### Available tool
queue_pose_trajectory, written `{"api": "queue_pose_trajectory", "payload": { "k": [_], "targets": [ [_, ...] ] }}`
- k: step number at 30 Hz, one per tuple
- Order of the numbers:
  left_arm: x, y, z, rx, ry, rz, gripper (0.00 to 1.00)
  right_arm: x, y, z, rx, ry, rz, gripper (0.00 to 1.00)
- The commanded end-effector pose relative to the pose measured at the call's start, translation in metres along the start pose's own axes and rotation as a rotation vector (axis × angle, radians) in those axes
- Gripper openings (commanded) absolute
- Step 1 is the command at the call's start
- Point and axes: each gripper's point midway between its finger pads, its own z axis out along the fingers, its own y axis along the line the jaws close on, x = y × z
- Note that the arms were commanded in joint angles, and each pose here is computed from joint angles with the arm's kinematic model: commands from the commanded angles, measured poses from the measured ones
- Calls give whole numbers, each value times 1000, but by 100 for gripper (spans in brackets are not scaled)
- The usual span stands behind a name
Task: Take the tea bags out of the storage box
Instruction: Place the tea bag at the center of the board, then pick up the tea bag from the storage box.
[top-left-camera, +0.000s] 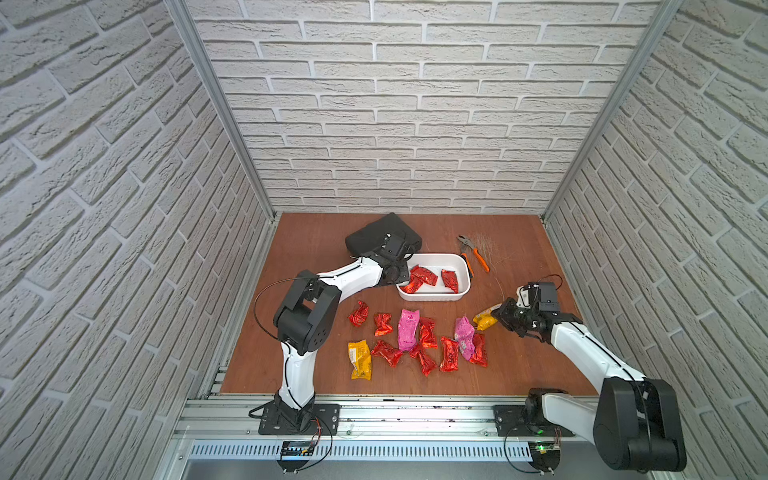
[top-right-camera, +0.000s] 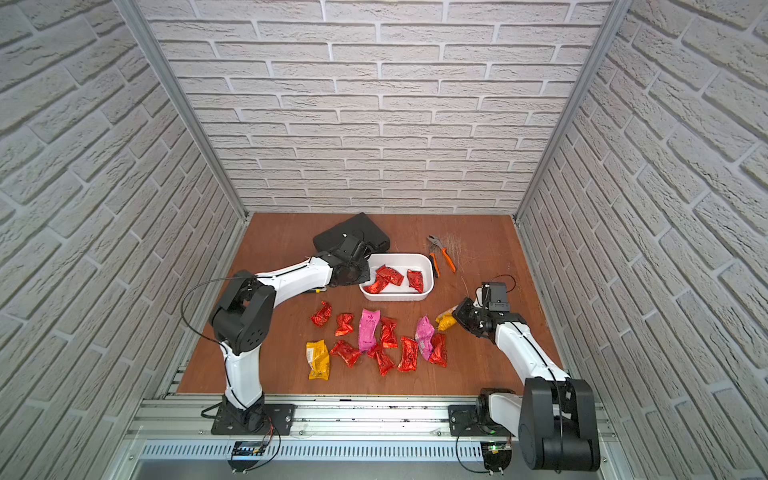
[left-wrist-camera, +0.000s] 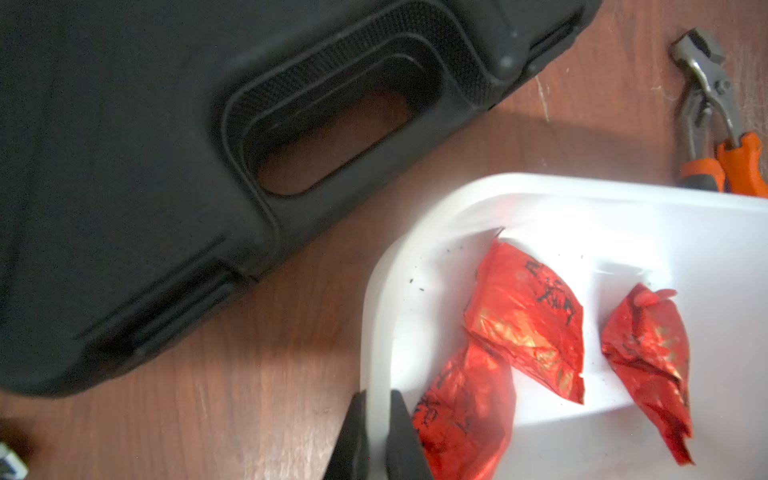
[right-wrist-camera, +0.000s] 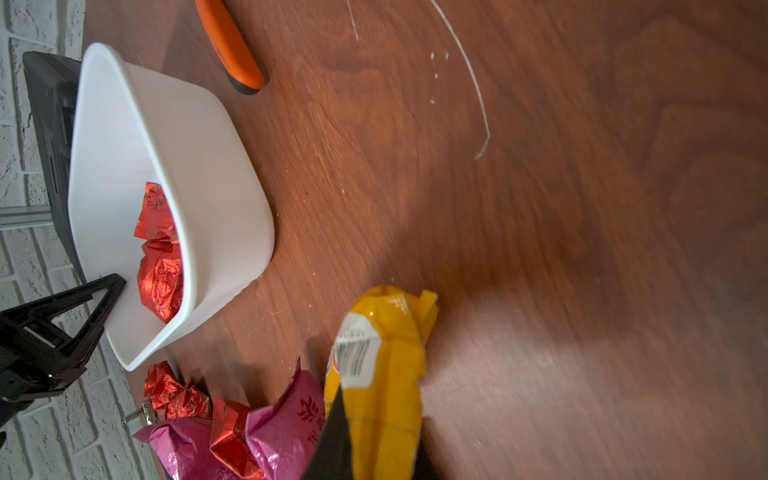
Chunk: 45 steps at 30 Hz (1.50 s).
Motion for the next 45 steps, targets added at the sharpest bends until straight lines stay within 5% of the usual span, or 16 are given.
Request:
{"api": "queue_pose_trajectory", "payload": {
  "k": [1, 5, 12, 18, 23, 30, 45],
  "targets": [
    [-11, -10, -4, 25, -28, 7, 0, -6, 1, 2, -5, -19, -23, 26],
    [-12, -10, -4, 22, -31, 6, 0, -18, -24, -26, 199, -93, -66, 58],
    [-13, -8, -8, 18, -47, 3, 0, -46, 30, -63, 201, -195, -267, 68],
    [-10, -9, -6, 22, -48, -10, 0, -27, 125, -34, 174, -92, -654, 60],
    [-9, -9, -6, 20, -47, -10, 0, -18, 170, 3, 212, 3, -828, 57],
    [-8, -7, -6, 14, -45, -10, 0, -23, 200, 56, 301, 89, -885, 59],
    [-7, -6, -6, 8, -43, -16, 0, -29, 159, 113, 517, 125, -837, 40]
  ]
}}
